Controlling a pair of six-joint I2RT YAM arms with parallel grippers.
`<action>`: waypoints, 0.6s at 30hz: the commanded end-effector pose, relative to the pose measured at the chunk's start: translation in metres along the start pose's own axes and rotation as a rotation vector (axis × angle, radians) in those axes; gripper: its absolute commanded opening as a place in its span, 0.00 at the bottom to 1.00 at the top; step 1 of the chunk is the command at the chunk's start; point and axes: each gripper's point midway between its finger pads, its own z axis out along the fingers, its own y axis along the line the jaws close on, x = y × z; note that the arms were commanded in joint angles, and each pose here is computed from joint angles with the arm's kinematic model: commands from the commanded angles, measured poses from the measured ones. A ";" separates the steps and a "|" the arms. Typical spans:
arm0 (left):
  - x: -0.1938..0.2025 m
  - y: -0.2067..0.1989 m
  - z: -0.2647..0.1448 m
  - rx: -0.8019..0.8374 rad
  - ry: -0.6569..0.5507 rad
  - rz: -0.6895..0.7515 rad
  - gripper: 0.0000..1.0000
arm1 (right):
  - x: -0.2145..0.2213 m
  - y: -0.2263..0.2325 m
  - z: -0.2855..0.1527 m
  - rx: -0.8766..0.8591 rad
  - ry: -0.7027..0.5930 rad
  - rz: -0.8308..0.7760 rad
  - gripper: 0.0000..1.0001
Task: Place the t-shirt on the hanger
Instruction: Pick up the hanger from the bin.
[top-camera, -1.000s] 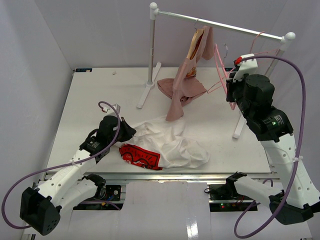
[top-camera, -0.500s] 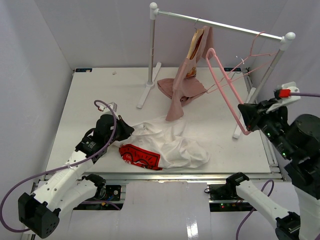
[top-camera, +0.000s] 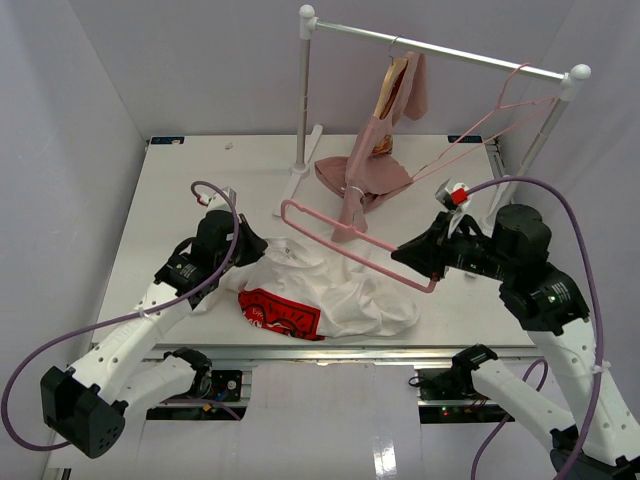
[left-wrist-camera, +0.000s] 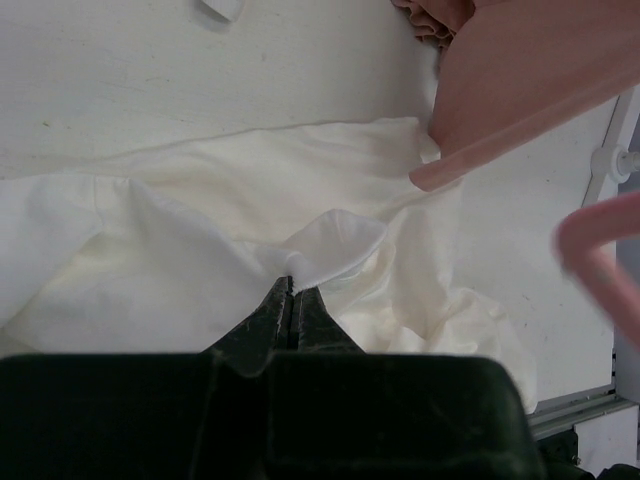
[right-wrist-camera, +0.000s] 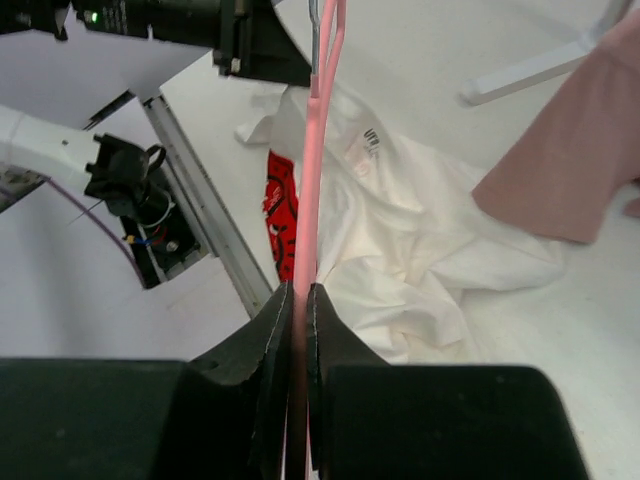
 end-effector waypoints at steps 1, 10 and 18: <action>-0.037 -0.011 -0.006 -0.007 -0.074 0.022 0.00 | -0.007 0.034 -0.003 -0.214 -0.081 -0.122 0.08; -0.064 -0.026 -0.026 0.020 -0.124 0.036 0.00 | 0.048 0.022 0.003 -0.206 -0.044 -0.128 0.08; -0.057 -0.027 -0.034 0.057 -0.112 0.043 0.00 | 0.038 0.003 0.011 -0.121 -0.069 -0.148 0.08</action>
